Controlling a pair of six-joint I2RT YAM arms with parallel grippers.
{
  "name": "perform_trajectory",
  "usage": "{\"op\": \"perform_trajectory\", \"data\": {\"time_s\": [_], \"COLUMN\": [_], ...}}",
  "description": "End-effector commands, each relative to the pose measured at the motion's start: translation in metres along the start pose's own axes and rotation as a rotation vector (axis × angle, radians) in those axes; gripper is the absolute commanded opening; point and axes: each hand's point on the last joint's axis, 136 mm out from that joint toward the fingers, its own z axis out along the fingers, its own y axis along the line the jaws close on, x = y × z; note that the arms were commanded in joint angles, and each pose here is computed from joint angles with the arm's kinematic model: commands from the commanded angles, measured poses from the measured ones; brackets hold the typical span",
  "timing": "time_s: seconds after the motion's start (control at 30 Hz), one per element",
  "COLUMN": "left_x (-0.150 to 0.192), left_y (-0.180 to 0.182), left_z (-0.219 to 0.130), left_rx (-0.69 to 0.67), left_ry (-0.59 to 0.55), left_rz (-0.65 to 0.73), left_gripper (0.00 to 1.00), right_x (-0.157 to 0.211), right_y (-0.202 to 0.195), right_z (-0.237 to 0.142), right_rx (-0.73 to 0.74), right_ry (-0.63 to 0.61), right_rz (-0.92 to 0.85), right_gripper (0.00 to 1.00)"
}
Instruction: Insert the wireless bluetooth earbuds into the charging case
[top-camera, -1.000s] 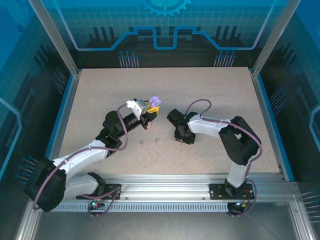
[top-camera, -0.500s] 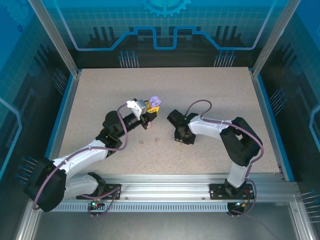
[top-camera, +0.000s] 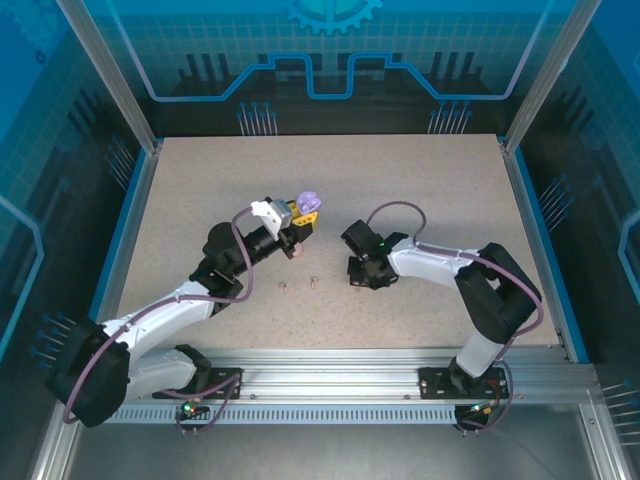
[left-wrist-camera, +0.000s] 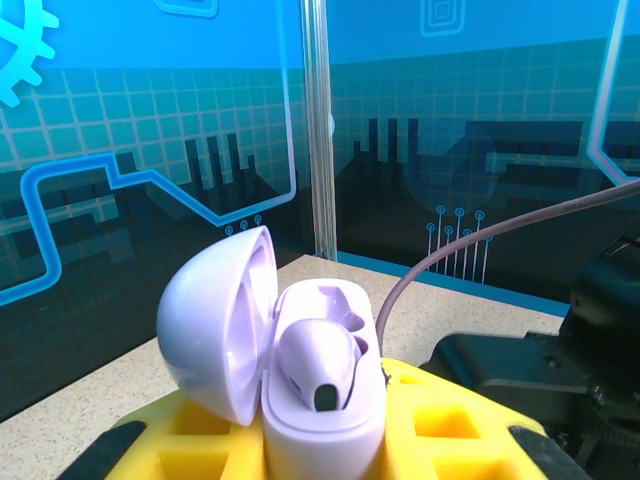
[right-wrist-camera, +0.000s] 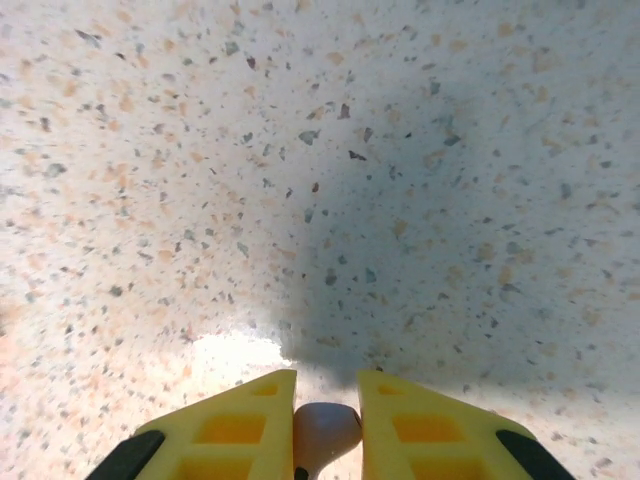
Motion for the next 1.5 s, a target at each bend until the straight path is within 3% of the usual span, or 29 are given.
{"op": "perform_trajectory", "data": {"time_s": [0.0,0.17,0.37,0.57,0.77,1.1,1.47], "left_x": [-0.016,-0.019,-0.018,-0.009,-0.001,0.008,0.007], "left_y": [0.0,0.0,-0.003,-0.008,-0.012,-0.019,-0.021], "left_z": [-0.004,-0.005,-0.005,-0.004,-0.001,0.011,0.017], "left_rx": [-0.015,-0.011,0.003,0.03,0.056,0.1,0.121], "left_ry": [-0.044,-0.048,-0.04,-0.011,0.02,0.058,0.074], "left_rz": [0.021,0.022,0.011,-0.012,-0.037,-0.06,-0.062], "left_gripper": [0.0,0.0,0.0,0.0,0.0,0.0,0.0], "right_x": [-0.016,-0.034,-0.07,-0.105,-0.121,-0.112,-0.099], "right_y": [0.006,0.001,0.009,0.04,0.073,0.117,0.139], "right_z": [-0.023,-0.061,-0.139,-0.223,-0.275,-0.29,-0.281], "right_rx": [-0.09,-0.143,-0.242,-0.358,-0.463,-0.54,-0.501], "right_ry": [-0.063,-0.143,-0.301,-0.458,-0.54,-0.554,-0.577], "right_rz": [-0.015,-0.01,-0.038,-0.132,-0.228,-0.357,-0.469], "right_gripper": [0.2,0.21,0.21,0.21,0.21,0.21,0.22]}}
